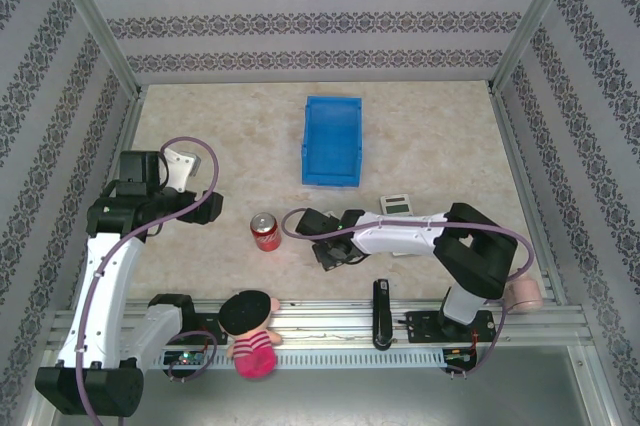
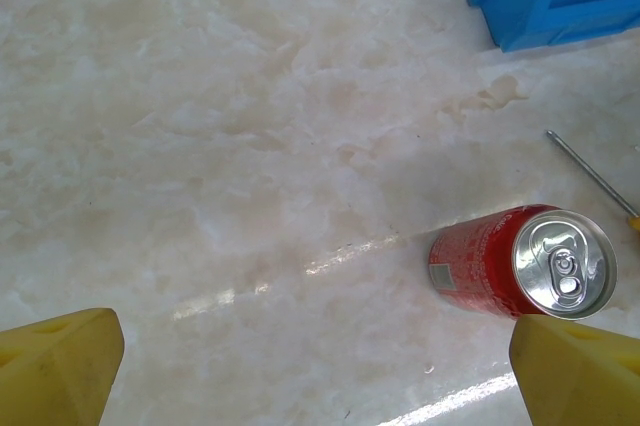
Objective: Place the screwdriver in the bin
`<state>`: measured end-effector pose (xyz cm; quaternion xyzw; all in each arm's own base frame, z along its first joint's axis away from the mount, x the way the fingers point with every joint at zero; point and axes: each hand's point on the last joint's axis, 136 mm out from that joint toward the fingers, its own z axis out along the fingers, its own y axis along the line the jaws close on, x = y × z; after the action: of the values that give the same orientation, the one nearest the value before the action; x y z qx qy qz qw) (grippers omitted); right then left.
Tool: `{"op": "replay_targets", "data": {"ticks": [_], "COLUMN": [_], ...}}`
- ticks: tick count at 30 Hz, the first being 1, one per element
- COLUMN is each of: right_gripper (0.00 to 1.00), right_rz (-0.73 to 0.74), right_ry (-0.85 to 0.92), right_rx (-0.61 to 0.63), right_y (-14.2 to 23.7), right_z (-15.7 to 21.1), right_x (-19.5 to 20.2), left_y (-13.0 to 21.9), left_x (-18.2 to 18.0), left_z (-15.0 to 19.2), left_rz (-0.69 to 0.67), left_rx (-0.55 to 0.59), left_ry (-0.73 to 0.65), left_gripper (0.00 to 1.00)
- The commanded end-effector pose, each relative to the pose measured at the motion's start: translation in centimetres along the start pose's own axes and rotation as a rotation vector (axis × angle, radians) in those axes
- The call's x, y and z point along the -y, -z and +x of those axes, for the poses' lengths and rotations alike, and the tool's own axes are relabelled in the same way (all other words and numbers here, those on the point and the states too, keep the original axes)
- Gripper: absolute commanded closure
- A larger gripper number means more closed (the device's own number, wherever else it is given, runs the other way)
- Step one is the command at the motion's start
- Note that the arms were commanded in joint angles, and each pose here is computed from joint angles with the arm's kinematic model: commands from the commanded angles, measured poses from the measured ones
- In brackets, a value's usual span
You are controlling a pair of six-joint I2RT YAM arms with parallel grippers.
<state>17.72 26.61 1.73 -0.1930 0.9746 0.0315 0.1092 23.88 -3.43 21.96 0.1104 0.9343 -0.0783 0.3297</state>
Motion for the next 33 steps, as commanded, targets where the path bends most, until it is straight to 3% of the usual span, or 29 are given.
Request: {"op": "replay_targets", "data": {"ticks": [1, 20, 33], "right_gripper": [0.82, 0.82, 0.81], "right_rz": [0.002, -0.139, -0.195], "right_ry": [0.008, -0.031, -0.125], "right_rx": [0.049, 0.176, 0.245], "right_y": [1.7, 9.3, 12.2], "right_z": [-0.5, -2.7, -6.1], "right_x": [0.7, 0.6, 2.3], "left_y": [1.0, 2.7, 2.3], "left_x": [0.6, 1.1, 1.7], "left_z": [-0.6, -0.3, -0.9], "left_rz": [0.008, 0.011, 0.042], "left_rx": [0.018, -0.006, 0.020], "left_ry": [-0.025, -0.112, -0.128], "left_gripper": [0.01, 0.01, 0.01]}}
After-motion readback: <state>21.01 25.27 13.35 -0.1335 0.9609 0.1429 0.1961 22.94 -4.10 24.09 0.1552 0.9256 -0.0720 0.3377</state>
